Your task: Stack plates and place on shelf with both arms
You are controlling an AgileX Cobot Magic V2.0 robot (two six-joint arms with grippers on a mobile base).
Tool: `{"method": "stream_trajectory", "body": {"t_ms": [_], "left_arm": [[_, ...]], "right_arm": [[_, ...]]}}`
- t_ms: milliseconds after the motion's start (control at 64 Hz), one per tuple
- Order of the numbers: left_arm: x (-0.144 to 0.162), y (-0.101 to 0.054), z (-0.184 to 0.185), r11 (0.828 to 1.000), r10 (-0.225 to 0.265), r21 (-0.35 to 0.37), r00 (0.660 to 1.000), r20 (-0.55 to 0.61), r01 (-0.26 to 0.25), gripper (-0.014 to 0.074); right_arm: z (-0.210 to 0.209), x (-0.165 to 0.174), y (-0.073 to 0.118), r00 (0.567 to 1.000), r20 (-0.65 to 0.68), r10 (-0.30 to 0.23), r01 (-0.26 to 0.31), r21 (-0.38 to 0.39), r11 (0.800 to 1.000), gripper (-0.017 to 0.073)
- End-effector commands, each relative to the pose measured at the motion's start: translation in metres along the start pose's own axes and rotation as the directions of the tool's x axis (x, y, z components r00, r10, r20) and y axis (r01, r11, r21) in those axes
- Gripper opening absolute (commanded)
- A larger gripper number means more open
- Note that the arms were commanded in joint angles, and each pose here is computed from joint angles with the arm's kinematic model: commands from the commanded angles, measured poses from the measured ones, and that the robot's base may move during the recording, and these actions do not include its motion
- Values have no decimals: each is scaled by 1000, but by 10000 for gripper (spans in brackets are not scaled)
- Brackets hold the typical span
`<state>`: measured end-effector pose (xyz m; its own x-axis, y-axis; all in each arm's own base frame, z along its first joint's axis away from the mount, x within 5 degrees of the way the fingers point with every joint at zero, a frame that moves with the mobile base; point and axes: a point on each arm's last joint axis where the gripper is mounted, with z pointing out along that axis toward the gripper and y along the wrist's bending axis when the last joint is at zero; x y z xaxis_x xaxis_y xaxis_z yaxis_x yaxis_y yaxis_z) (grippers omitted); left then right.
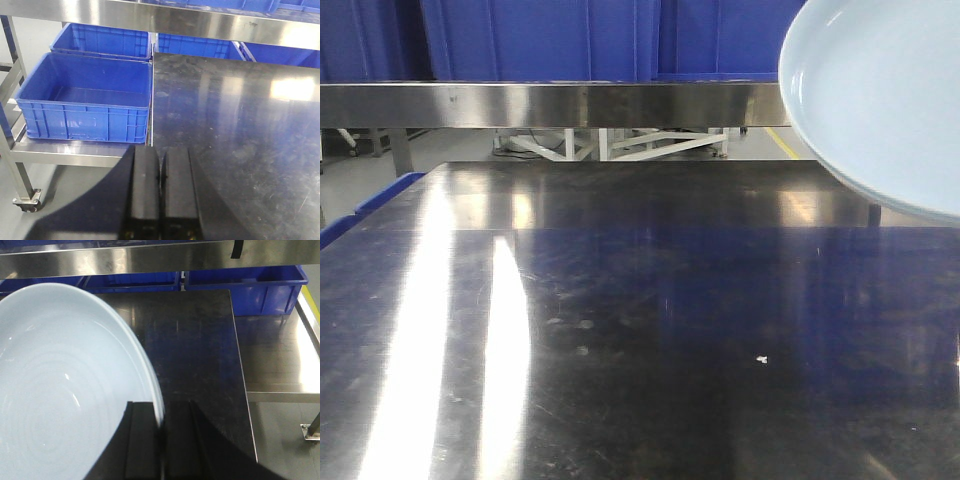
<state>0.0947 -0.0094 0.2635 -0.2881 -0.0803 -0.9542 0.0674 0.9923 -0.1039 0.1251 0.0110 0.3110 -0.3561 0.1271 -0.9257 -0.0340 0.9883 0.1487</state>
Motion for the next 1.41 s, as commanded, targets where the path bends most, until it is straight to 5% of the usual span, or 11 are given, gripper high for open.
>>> {"method": "stream_trajectory", "body": {"t_ms": [0, 1390], "left_arm": [[-17, -2, -2, 1000, -11, 15, 994, 107, 9, 87], [-17, -2, -2, 1000, -11, 15, 994, 107, 9, 87]], "right_arm": [[-5, -17, 2, 992, 126, 5, -4, -12, 1000, 15], [-4, -17, 2, 992, 124, 5, -4, -11, 1000, 15]]}}
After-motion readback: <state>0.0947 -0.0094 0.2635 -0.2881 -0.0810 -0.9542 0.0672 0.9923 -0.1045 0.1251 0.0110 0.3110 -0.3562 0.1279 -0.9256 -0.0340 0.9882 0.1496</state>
